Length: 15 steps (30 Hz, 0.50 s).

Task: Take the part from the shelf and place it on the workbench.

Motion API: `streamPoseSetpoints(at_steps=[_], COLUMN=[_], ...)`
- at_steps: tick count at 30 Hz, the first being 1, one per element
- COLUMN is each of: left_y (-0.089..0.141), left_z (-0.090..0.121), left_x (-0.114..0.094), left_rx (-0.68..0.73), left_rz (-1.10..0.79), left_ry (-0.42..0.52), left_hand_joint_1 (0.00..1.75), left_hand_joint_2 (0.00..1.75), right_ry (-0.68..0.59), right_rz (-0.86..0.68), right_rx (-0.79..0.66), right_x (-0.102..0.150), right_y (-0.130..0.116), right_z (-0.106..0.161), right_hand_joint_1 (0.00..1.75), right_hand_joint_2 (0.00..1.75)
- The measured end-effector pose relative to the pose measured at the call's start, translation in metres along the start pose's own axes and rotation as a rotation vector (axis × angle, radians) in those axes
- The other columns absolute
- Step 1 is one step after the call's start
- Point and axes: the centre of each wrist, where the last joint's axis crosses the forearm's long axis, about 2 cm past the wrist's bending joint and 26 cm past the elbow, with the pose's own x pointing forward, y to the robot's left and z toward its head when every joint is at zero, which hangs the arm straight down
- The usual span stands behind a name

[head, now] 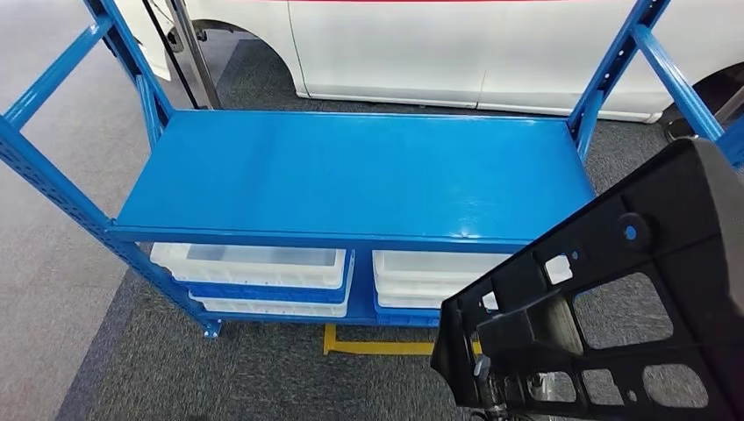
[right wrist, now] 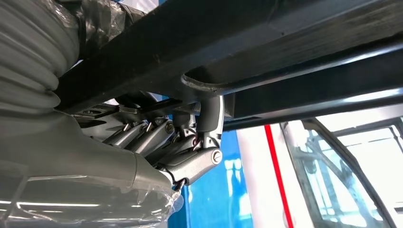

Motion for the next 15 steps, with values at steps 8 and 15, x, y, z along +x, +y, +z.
streamPoseSetpoints(at_steps=[8, 15], left_y=[-0.0012, -0.0008], left_z=[0.0009, -0.0004], left_x=[-0.0017, 0.0017], left_rx=[-0.003, -0.004], left_rz=[-0.001, -0.005], left_ry=[-0.003, -0.009], left_hand_joint_1=[0.0, 0.0], left_hand_joint_2=[0.0, 0.0], right_ry=[0.013, 0.009], right_rz=[0.0, -0.001], right_rx=[-0.006, -0.009], right_x=[-0.0023, -0.0029], right_y=[-0.0011, -0.0018], right_z=[0.002, 0.0005], right_hand_joint_1=[1.75, 1.75], right_hand_joint_2=[1.75, 1.75])
